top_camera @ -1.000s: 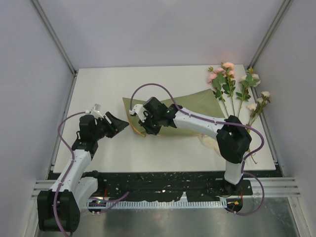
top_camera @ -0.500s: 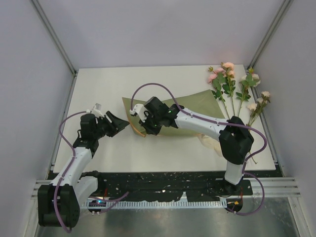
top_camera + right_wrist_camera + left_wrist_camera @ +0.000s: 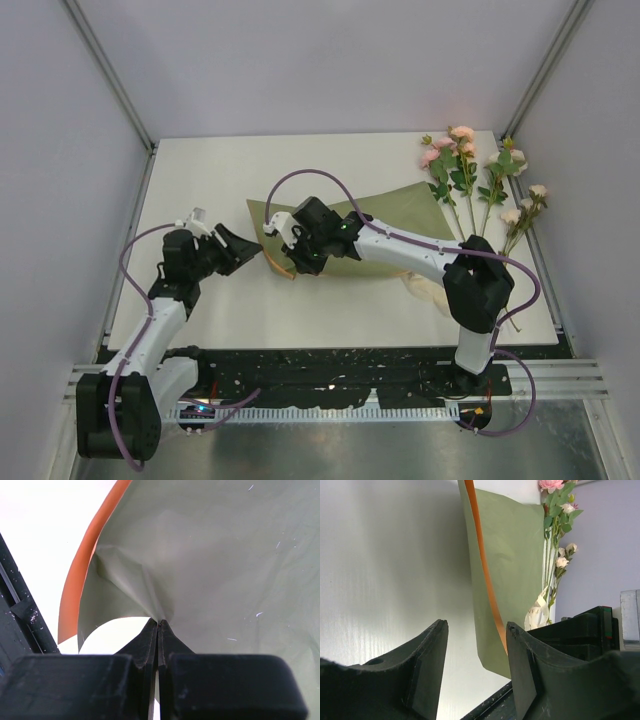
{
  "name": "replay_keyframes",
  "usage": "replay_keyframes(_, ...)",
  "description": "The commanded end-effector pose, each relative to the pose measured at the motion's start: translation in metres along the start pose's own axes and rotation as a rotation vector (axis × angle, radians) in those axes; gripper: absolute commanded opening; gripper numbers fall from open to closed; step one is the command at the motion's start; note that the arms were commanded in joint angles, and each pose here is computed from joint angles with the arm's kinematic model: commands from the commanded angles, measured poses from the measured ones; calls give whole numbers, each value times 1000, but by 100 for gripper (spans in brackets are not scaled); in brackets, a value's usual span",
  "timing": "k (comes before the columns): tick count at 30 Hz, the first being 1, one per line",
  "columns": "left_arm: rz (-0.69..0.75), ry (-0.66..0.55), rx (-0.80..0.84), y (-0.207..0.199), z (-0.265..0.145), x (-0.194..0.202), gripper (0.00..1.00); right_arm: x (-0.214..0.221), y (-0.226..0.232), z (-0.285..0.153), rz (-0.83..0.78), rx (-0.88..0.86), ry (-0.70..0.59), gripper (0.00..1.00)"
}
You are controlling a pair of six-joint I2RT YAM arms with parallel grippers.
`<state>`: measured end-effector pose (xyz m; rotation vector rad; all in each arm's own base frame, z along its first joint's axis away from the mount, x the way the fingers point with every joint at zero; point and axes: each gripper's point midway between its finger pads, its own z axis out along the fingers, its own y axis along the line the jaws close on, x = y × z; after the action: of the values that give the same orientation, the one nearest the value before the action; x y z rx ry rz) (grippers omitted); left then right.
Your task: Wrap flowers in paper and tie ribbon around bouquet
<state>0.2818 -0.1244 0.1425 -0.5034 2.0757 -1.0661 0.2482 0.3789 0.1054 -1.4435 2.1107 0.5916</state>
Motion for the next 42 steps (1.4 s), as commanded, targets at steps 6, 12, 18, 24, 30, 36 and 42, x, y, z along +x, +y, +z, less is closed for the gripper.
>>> replay_keyframes(6,6,18,-14,2,4,3,48,-28,6,-19,-25,1,-97,6)
replay_keyframes(12,-10,9,-6,5,1,8,44,-24,6,-19,-25,2,-91,5)
replay_keyframes(18,-4,16,-4,7,0,12,36,-27,5,-22,-19,-1,-103,6)
replay_keyframes(24,-7,40,-31,11,5,14,34,-36,21,-30,-41,-71,-142,5)
replay_keyframes(30,-6,102,22,-7,15,24,45,-43,32,-31,-90,-95,-174,5)
replay_keyframes(36,-70,111,101,-20,14,29,49,-46,31,-33,-116,-94,-187,5)
replay_keyframes(42,-35,96,135,-30,5,26,22,-38,18,-27,-134,-31,-156,6)
